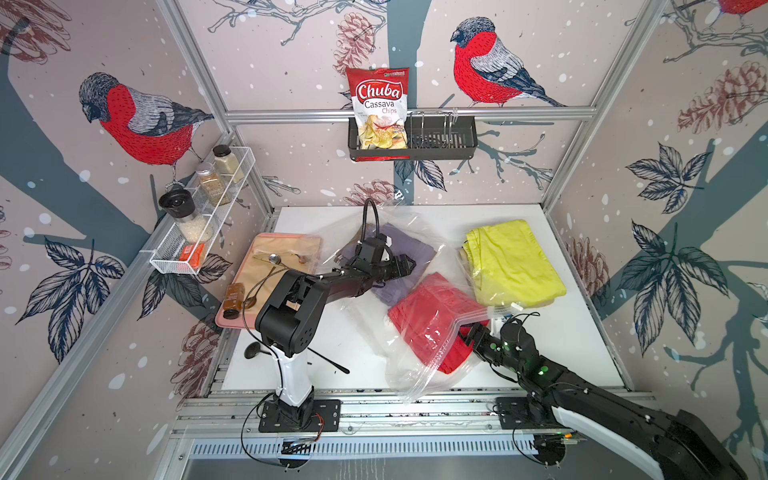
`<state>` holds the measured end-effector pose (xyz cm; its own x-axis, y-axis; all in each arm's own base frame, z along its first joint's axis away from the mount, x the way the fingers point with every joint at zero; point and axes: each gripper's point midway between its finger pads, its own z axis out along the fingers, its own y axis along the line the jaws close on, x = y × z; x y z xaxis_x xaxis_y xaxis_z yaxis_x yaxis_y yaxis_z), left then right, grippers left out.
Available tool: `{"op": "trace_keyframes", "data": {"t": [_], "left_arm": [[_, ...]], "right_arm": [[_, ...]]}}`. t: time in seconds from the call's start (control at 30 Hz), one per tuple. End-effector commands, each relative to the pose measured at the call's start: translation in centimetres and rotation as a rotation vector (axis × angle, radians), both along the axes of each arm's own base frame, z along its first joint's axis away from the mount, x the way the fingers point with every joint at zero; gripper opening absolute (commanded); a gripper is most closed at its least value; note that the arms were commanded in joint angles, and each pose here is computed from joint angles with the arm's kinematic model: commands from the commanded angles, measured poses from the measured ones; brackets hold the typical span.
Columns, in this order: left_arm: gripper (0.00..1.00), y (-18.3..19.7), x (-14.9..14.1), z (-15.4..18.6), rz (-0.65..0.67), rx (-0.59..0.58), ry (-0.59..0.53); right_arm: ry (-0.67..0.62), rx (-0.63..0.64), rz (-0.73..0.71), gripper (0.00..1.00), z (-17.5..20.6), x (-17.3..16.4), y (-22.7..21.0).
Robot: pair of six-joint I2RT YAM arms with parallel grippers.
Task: Take the trousers out of the vacuum bag
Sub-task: Take out the trousers from the vacuum bag.
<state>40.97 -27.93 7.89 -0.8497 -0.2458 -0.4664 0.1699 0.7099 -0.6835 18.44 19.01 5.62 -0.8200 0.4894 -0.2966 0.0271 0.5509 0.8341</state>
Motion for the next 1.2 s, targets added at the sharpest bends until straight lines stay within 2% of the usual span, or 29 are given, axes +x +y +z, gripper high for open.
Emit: {"op": "trace_keyframes", "data": {"t": [0.0, 0.27, 0.5, 0.67, 0.77, 0.93, 1.07, 1.17], "left_arm": [[0.88, 3.2, -0.2, -3.3, 0.083, 0.070, 0.095], [0.87, 6.3, 1.1, -3.8, 0.118, 0.074, 0.098], [0.87, 6.7, 1.1, -4.1, 0.113, 0.097, 0.107], [0.87, 7.6, 1.5, -4.2, 0.133, 0.103, 0.110], [0.87, 8.1, 1.6, -4.3, 0.144, 0.106, 0.112], [0.87, 9.5, 1.8, -4.9, 0.169, 0.147, 0.118], [0.87, 10.3, 2.0, -5.3, 0.184, 0.157, 0.123], [0.87, 10.6, 2.1, -5.4, 0.190, 0.156, 0.129]], "right_arm": [[-0.013, 0.019, -0.003, 0.72, -0.2, 0.1, 0.1], [0.014, 0.007, 0.012, 0.52, -0.7, 1.1, 1.8], [-0.051, 0.019, 0.050, 0.50, 1.0, 2.7, 5.1], [-0.053, 0.010, 0.057, 0.49, 0.7, 3.4, 6.2], [-0.050, 0.021, 0.064, 0.40, 0.6, 3.8, 6.9], [-0.053, 0.046, 0.060, 0.19, 0.6, 3.9, 7.2], [-0.059, 0.020, 0.059, 0.04, 0.8, 3.8, 6.7], [-0.069, 0.006, 0.055, 0.00, 1.2, 3.3, 6.0]]}}
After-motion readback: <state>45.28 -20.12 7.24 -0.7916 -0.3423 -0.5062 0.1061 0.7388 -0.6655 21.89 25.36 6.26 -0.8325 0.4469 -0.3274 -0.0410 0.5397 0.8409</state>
